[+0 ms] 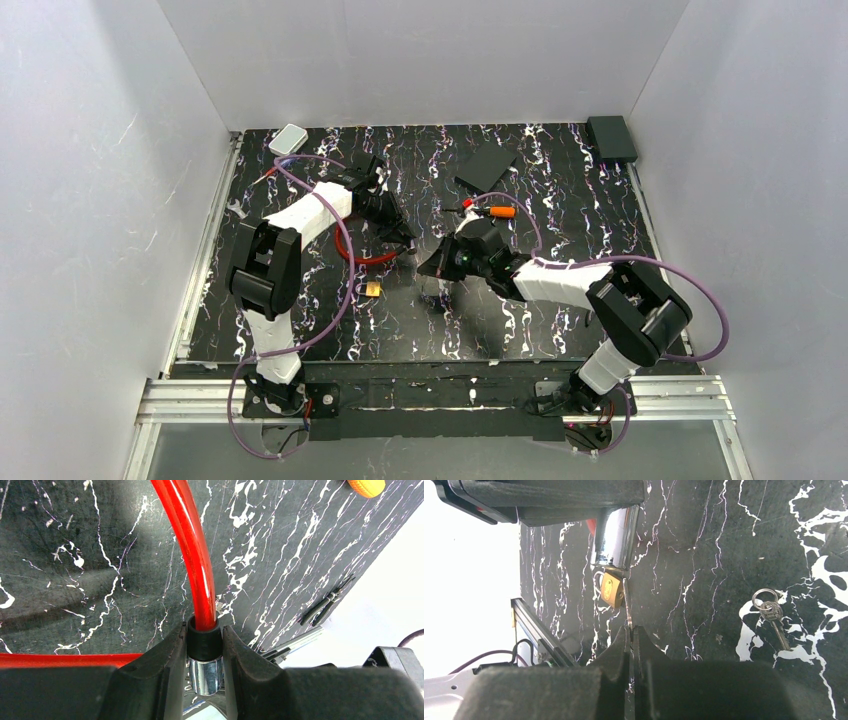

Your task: Unlock with the key

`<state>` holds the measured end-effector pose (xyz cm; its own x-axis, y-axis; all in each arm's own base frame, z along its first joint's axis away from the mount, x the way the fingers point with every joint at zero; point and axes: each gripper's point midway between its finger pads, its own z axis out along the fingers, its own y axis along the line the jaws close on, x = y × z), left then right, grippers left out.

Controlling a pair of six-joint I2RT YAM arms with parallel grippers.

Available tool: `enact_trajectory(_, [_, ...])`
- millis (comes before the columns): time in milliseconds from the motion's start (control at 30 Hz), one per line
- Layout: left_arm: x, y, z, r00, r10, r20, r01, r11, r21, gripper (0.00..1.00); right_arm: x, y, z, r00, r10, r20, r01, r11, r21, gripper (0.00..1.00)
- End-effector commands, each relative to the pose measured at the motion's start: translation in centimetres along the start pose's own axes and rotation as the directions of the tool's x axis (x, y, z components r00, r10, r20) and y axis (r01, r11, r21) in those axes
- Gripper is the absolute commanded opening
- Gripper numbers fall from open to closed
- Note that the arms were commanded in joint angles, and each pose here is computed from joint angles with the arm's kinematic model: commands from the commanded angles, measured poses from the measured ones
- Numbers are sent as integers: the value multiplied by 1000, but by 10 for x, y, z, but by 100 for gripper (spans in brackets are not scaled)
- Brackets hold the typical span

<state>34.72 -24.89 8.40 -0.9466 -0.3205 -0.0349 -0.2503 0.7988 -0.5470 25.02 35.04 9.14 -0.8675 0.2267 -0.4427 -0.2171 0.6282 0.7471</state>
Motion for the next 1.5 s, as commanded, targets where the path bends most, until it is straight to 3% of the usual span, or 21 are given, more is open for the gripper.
enact_trajectory(0, [1,-10,-22,1000,22,23,-23,999,33,0,-20,23,3,998,-25,53,29,997,-72,1])
enact_trajectory(1467, [2,-12,-23,999,22,24,-23,999,40,0,-39,18,5,995,-12,98,18,998,-58,1])
